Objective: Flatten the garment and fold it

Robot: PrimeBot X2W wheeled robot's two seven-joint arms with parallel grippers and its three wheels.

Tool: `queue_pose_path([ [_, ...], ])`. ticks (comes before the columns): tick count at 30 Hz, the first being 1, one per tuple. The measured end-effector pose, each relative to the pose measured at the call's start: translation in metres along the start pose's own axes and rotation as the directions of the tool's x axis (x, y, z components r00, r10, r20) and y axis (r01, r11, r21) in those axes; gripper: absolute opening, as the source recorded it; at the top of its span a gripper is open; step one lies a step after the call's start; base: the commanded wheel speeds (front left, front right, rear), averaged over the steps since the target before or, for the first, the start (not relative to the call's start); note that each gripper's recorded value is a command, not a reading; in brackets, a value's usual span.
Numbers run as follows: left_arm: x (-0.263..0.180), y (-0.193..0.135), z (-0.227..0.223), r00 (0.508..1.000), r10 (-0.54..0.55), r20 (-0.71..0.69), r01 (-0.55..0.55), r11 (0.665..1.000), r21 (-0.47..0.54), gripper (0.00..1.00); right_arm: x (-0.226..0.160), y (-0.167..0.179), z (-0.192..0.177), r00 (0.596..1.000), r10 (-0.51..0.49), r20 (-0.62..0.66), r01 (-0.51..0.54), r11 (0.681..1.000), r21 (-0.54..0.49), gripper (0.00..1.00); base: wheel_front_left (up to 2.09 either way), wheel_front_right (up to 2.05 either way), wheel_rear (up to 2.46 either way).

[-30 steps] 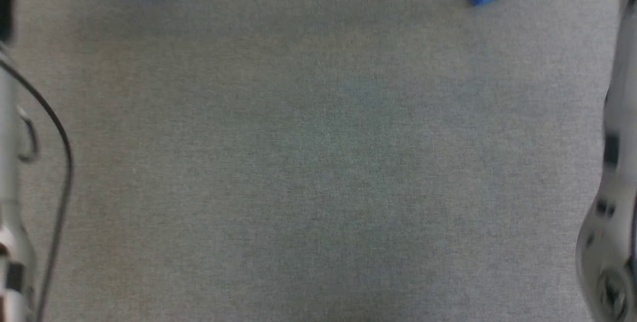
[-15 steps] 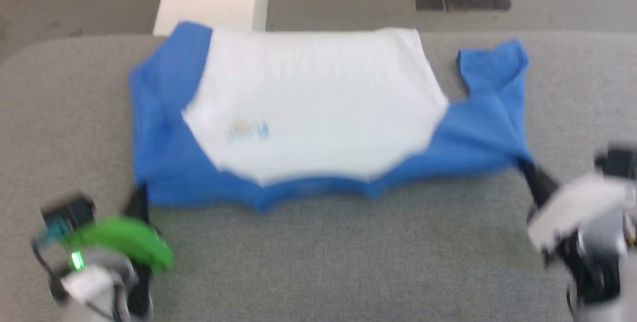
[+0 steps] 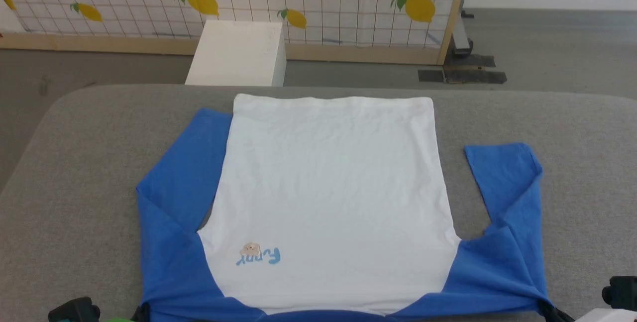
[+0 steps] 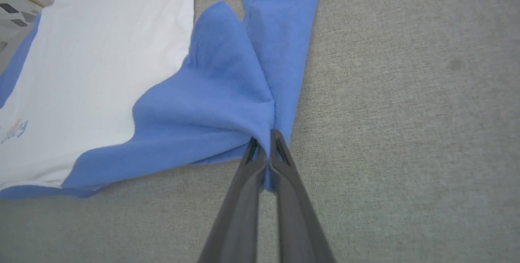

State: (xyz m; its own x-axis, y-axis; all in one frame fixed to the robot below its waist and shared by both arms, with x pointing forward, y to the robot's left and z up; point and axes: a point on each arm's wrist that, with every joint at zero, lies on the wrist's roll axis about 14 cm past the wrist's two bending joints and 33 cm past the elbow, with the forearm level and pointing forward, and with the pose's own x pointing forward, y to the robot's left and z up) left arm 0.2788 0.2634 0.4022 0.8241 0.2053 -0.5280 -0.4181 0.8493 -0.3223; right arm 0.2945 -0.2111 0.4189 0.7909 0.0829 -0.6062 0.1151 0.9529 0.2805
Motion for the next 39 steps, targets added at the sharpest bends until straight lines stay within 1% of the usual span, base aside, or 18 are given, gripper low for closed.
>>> queue_pose_path([
  [3,-0.004,-0.005,0.000,1.000,-0.006,-0.026,0.007,0.999,0.034,0.00,-0.005,0.005,-0.001,0.999,-0.001,-0.046,-0.001,0.999,-0.052,0.00,0.00,0.00,0.00],
  [6,-0.002,-0.011,-0.005,0.998,-0.015,-0.059,0.018,0.999,0.044,0.00,-0.004,0.010,-0.012,0.992,-0.012,-0.124,-0.002,0.994,-0.113,0.00,0.00,0.00,0.00],
  [7,-0.001,-0.013,-0.009,0.997,-0.018,-0.076,0.022,0.999,0.047,0.16,-0.001,0.014,-0.015,0.990,-0.005,-0.142,-0.013,0.992,-0.124,0.00,0.00,0.00,0.00],
  [8,0.000,-0.014,-0.011,0.996,-0.019,-0.085,0.023,0.999,0.046,1.00,0.001,0.016,-0.017,0.987,-0.005,-0.162,-0.017,0.990,-0.137,0.00,0.00,0.00,0.00],
  [9,0.002,-0.017,-0.014,0.995,-0.021,-0.095,0.026,0.999,0.044,1.00,0.004,0.018,-0.021,0.984,-0.011,-0.179,-0.017,0.988,-0.154,0.01,0.00,0.00,0.00],
  [10,0.004,-0.019,-0.016,0.994,-0.024,-0.105,0.028,0.999,0.045,1.00,0.008,0.020,-0.023,0.982,-0.008,-0.191,-0.023,0.987,-0.159,0.33,0.00,0.00,0.00],
  [11,0.005,-0.020,-0.017,0.993,-0.024,-0.112,0.029,0.999,0.043,1.00,0.010,0.021,-0.026,0.979,-0.008,-0.204,-0.027,0.985,-0.168,1.00,0.00,0.00,0.00],
  [14,0.008,-0.021,-0.016,0.993,-0.024,-0.112,0.029,0.999,0.041,1.00,0.015,0.023,-0.029,0.979,0.001,-0.204,-0.034,0.987,-0.158,1.00,0.00,0.00,0.00],
  [17,0.007,-0.023,-0.006,0.995,-0.036,-0.096,0.038,0.999,0.012,1.00,0.015,0.019,-0.018,0.989,0.012,-0.147,-0.029,0.993,-0.113,1.00,0.00,0.00,0.00],
  [19,0.005,-0.024,0.009,0.997,-0.045,-0.066,0.046,0.999,0.006,1.00,0.013,0.014,-0.005,0.996,0.021,-0.092,-0.027,0.998,-0.058,1.00,0.00,0.00,0.00],
  [21,0.002,-0.018,0.034,0.999,-0.033,0.003,0.033,0.999,0.002,1.00,0.011,0.008,0.015,0.999,0.032,-0.011,-0.031,0.999,0.021,1.00,0.00,0.00,0.00],
  [24,-0.002,-0.012,0.078,0.986,-0.018,0.168,0.017,1.000,0.011,1.00,0.009,-0.006,0.049,0.994,0.001,0.111,-0.009,0.997,0.070,1.00,0.00,0.00,0.00],
  [27,-0.006,-0.019,0.111,0.942,-0.045,0.332,0.029,0.998,0.053,1.00,0.015,-0.010,0.086,0.979,-0.017,0.204,0.000,0.997,0.083,1.00,0.00,0.00,0.00],
  [31,-0.008,-0.049,0.144,0.834,-0.167,0.526,0.094,0.982,0.163,1.00,0.033,-0.006,0.133,0.961,-0.044,0.274,0.034,0.998,0.044,1.00,0.00,0.00,0.00],
  [32,-0.007,-0.056,0.148,0.805,-0.190,0.562,0.099,0.977,0.189,1.00,0.040,-0.005,0.140,0.962,-0.063,0.265,0.063,0.998,0.009,1.00,0.00,0.00,0.00],
  [33,-0.005,-0.060,0.150,0.789,-0.207,0.579,0.106,0.973,0.203,1.00,0.047,-0.004,0.144,0.966,-0.073,0.250,0.078,0.997,-0.008,1.00,0.00,0.00,0.00],
  [37,0.007,-0.080,0.152,0.755,-0.276,0.595,0.118,0.950,0.290,1.00,0.081,0.000,0.156,0.981,-0.122,0.150,0.133,0.989,-0.067,1.00,0.00,0.00,0.00],
  [39,0.013,-0.089,0.155,0.743,-0.308,0.595,0.123,0.936,0.331,1.00,0.096,-0.004,0.158,0.982,-0.164,0.090,0.174,0.979,-0.109,1.00,0.00,0.00,0.00],
])
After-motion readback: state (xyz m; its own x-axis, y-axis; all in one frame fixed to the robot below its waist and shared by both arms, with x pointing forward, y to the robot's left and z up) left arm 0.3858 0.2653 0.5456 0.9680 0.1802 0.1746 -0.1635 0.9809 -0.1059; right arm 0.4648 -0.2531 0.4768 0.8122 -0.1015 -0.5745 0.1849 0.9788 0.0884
